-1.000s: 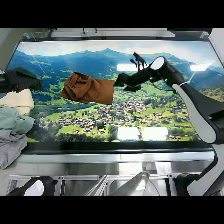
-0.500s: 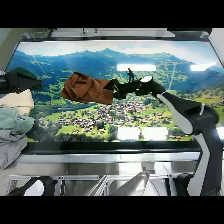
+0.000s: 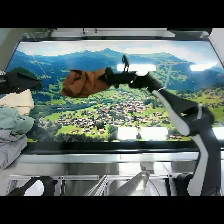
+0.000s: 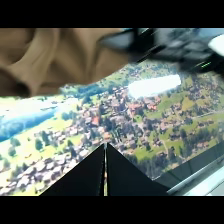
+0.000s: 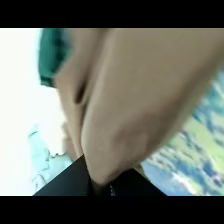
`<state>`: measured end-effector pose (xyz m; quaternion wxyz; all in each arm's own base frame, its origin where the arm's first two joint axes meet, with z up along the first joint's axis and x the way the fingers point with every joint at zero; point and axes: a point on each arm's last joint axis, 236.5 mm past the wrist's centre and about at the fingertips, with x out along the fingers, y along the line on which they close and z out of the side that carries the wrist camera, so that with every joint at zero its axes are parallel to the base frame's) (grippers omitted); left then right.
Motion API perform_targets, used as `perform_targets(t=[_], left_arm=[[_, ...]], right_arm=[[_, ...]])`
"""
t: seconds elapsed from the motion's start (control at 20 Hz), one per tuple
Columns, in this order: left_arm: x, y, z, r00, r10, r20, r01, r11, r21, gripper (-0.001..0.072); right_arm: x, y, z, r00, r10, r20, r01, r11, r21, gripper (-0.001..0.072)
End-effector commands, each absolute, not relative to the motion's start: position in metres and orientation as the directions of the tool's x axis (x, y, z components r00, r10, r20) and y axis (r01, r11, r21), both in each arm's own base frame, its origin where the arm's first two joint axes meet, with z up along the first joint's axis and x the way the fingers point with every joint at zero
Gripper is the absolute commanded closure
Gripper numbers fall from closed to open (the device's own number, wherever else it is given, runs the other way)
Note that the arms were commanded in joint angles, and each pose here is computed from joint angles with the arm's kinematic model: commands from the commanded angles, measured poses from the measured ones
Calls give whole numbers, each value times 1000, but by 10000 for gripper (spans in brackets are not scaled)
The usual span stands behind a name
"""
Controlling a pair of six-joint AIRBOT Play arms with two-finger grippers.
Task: Fold the shirts.
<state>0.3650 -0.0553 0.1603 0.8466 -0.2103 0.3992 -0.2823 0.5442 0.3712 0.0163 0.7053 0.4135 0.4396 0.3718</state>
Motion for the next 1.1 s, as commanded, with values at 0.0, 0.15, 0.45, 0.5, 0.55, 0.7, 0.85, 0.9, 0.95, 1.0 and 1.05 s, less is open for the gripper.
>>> perform_targets(t=[0.0, 0.15, 0.45, 0.5, 0.55, 0.7, 0.85, 0.9, 0.95, 1.0, 1.05], left_arm=[[364, -56, 160, 518, -648, -559, 312, 751, -582, 692], [363, -56, 160, 516, -649, -559, 312, 750, -583, 692], [362, -57, 160, 510, -653, -559, 314, 747, -586, 692], [362, -57, 160, 510, -653, -559, 314, 747, -586, 692], [362, -57, 160, 509, -653, -560, 314, 747, -586, 692], [361, -57, 159, 504, -656, -561, 315, 745, -588, 692], [357, -59, 158, 490, -664, -565, 320, 740, -592, 692], [357, -60, 158, 487, -666, -565, 321, 738, -593, 692], [357, -60, 158, 487, -666, -565, 321, 738, -593, 692], [357, -60, 158, 487, -666, -565, 321, 738, -593, 692], [357, -60, 158, 488, -665, -565, 321, 739, -593, 692]], right_arm=[[562, 271, 102, 491, 734, -469, -227, 627, 745, 686], [543, 75, 154, 645, 315, -696, 125, 855, 503, 686], [419, -166, 137, 429, 29, -903, 610, 728, 313, 685], [397, -191, 130, 376, -20, -926, 668, 698, 256, 686], [375, -213, 124, 328, -74, -942, 718, 668, 198, 686], [281, -264, 93, 116, -192, -974, 843, 537, -5, 686], [173, -277, 44, -75, -160, -984, 924, 360, -129, 685], [139, -274, 25, -107, -133, -985, 948, 284, -141, 684], [113, -269, 8, -122, -108, -987, 965, 220, -143, 684], [88, -267, -8, -129, -98, -987, 975, 167, -144, 684], [70, -265, -19, -131, -94, -987, 980, 136, -143, 684]])
